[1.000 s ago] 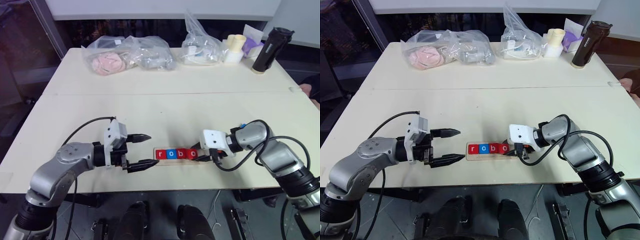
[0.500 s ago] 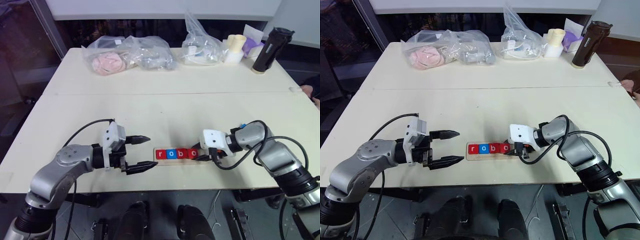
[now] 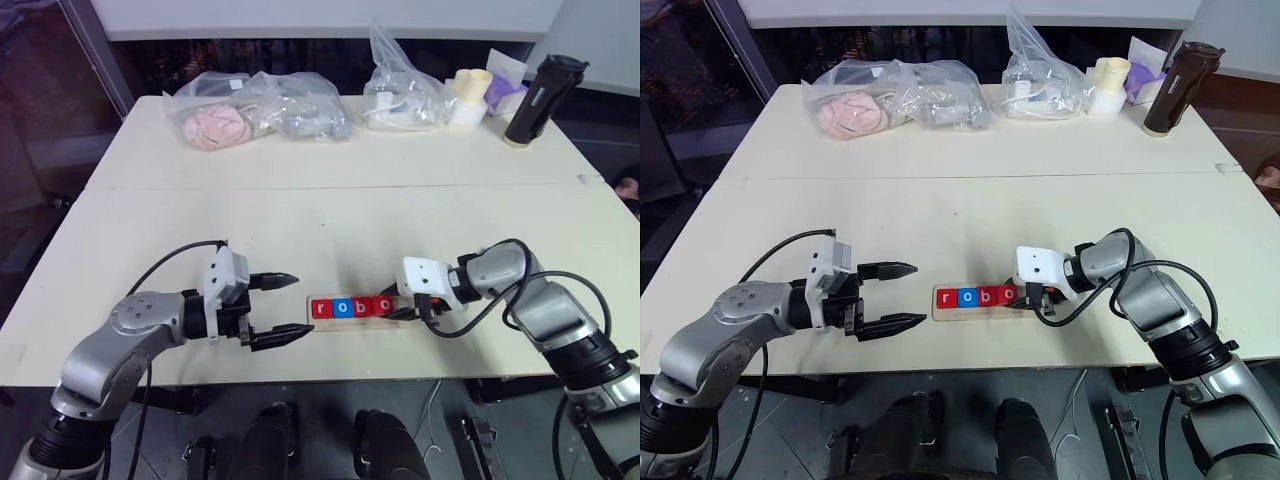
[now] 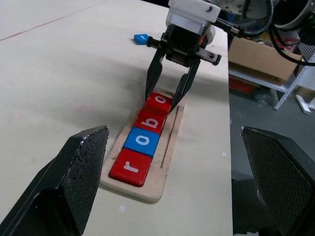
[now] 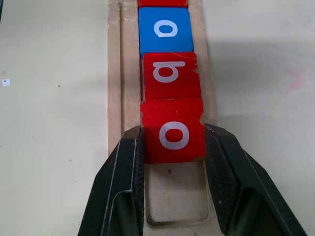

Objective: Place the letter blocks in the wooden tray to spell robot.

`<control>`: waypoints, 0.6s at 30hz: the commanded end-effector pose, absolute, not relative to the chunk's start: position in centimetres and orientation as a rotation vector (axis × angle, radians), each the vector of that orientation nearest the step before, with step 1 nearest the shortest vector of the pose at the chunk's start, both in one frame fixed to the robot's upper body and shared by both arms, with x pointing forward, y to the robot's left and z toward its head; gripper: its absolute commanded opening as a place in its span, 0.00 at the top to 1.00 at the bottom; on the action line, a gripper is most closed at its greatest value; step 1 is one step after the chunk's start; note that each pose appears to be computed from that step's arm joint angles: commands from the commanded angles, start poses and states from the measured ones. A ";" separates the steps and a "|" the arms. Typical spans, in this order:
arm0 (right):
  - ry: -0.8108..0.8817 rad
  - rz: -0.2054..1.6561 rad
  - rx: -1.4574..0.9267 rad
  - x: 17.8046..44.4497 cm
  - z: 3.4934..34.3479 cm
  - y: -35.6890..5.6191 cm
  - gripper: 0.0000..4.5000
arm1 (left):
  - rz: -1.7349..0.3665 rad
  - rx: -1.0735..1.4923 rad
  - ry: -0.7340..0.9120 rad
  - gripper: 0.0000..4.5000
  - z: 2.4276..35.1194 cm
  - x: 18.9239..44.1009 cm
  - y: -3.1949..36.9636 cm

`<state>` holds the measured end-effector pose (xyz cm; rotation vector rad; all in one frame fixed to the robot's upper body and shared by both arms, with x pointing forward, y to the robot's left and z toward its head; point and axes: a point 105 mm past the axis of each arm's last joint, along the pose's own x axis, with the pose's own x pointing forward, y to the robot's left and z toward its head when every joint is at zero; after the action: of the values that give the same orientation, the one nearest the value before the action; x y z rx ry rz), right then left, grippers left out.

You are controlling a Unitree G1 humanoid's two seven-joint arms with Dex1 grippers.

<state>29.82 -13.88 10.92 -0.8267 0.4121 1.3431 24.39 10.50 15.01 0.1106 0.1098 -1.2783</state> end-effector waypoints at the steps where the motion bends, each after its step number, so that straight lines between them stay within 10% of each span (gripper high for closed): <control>1: 0.371 1.339 -0.852 30.2 12.0 -13.6 0.75 | -1.277 0.128 0.082 0.00 15.3 24.3 10.8; 2: 0.371 1.339 -0.852 30.2 12.0 -13.6 0.52 | -1.277 0.129 0.081 0.00 15.3 24.3 10.8; 7: 0.373 1.326 -0.861 30.3 12.2 -13.9 0.01 | -1.279 0.129 0.078 0.00 15.3 24.5 10.8; 18: 0.338 1.264 -0.835 31.0 13.7 -14.4 0.01 | -1.289 0.131 0.063 0.00 16.4 24.8 9.9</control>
<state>30.89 -14.32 12.47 -0.8153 0.3788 1.2776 25.18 10.41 15.34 0.1169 0.1034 -1.2683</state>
